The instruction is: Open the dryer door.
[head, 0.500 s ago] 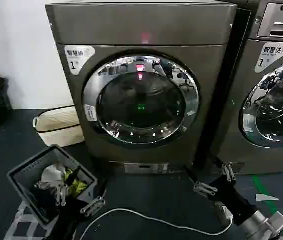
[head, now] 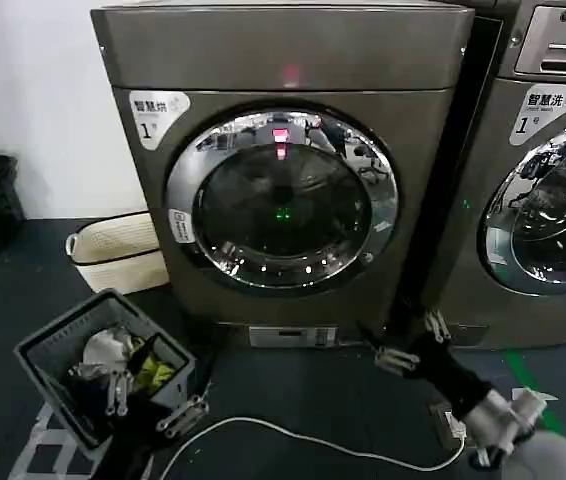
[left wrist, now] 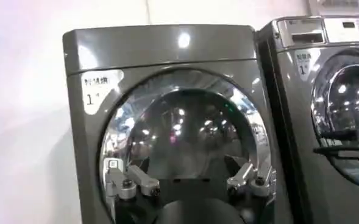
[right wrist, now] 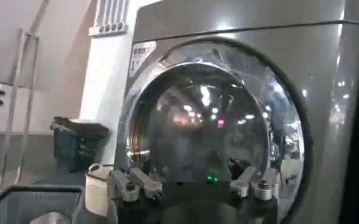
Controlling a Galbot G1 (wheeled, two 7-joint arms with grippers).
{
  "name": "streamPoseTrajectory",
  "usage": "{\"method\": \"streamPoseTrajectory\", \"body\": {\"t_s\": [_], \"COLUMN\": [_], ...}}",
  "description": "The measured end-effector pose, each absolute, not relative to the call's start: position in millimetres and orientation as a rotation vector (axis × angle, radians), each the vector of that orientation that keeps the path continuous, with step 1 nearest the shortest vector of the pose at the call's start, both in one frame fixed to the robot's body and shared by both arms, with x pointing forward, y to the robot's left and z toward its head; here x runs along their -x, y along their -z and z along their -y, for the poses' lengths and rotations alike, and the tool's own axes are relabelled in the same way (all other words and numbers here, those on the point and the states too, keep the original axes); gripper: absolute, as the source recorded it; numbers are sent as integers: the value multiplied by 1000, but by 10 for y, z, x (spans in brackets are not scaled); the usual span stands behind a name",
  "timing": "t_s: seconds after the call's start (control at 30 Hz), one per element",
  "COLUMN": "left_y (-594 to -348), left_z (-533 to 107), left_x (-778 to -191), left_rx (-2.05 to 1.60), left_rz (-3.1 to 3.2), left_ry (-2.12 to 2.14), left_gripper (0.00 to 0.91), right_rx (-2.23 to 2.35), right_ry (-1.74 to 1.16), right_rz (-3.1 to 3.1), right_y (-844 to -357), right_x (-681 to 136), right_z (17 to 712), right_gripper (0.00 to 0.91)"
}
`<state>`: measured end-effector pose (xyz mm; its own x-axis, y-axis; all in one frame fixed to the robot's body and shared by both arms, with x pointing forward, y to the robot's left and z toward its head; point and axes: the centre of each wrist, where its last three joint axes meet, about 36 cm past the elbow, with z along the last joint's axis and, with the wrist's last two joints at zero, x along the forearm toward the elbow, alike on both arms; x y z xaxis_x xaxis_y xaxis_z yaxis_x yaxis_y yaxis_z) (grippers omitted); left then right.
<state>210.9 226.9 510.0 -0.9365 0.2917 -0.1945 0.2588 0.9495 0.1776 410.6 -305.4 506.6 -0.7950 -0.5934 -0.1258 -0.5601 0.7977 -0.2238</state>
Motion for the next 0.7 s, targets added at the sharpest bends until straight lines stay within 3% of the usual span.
{"method": "streamPoseTrajectory", "body": {"t_s": [0.7], "left_y": [-5110], "left_z": [-2282], "left_x": [-2076], "left_rx": [-361], "left_rz": [-2893], "left_ry": [-229], "left_gripper": [907], "right_rx": [1026], "right_ry": [265], "right_rz": [-2724], "right_y": [-5100], "right_x": [-5213], "right_z": [2406], "right_gripper": [907]}}
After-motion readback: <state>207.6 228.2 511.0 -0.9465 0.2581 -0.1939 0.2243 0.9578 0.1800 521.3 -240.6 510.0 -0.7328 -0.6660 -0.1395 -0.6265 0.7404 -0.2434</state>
